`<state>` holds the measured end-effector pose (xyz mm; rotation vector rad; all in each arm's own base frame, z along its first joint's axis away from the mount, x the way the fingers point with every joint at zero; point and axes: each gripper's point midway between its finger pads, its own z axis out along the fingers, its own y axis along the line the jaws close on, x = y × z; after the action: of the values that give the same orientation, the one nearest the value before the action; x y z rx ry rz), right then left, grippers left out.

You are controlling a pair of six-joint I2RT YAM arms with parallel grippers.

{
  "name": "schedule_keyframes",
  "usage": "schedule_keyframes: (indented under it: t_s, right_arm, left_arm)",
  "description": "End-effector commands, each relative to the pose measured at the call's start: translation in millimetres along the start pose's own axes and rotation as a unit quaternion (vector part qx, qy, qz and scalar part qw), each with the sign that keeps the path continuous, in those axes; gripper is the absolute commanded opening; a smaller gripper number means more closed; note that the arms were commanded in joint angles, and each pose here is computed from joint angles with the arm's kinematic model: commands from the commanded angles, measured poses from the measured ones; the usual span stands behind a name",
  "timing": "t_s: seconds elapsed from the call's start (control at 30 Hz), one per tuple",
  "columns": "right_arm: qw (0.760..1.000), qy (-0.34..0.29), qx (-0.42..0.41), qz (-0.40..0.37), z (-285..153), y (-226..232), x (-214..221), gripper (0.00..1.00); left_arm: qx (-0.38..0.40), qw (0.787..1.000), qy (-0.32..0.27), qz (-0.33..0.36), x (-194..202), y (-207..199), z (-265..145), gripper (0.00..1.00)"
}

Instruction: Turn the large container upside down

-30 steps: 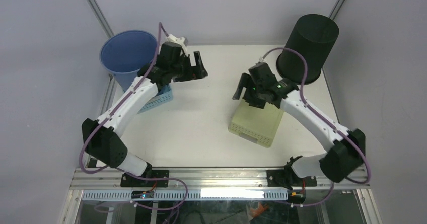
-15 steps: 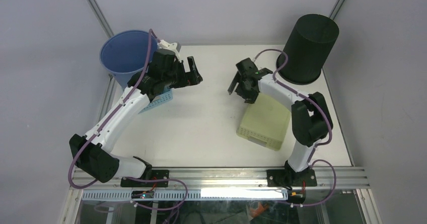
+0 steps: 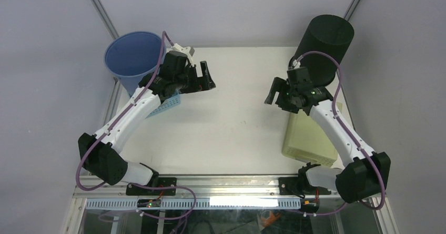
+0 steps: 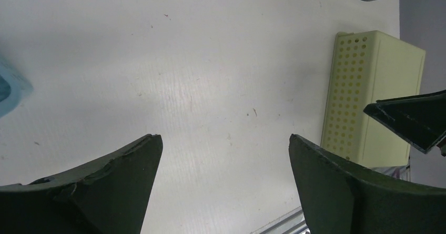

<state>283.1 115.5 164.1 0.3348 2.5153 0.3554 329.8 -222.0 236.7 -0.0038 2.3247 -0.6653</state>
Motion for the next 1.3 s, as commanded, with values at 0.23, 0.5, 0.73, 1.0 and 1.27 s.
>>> schedule_keyframes:
  t_s: [0.23, 0.5, 0.73, 1.0, 1.27]
  right_arm:
    - [0.982, 0.167, 0.057, -0.074, 9, -15, 110, 0.83]
    - [0.955, 0.050, 0.291, 0.028, -14, -120, 42, 0.85]
    - [0.979, 0.000, 0.202, 0.018, -11, -59, 13, 0.83]
    - [0.998, 0.009, -0.043, -0.035, -4, 59, 41, 0.82]
    - [0.999, 0.017, -0.038, -0.035, -2, 57, 46, 0.83]
  left_arm:
    - [0.045, 0.999, -0.019, 0.016, -19, -24, -8, 0.95]
    - [0.067, 0.996, -0.036, 0.036, -37, -40, -18, 0.95]
    - [0.029, 0.993, -0.077, 0.080, -81, -45, -35, 0.96]
    - [-0.184, 0.954, -0.217, 0.092, -175, 5, -88, 0.99]
    - [-0.392, 0.885, -0.232, 0.098, -210, 97, -93, 0.99]
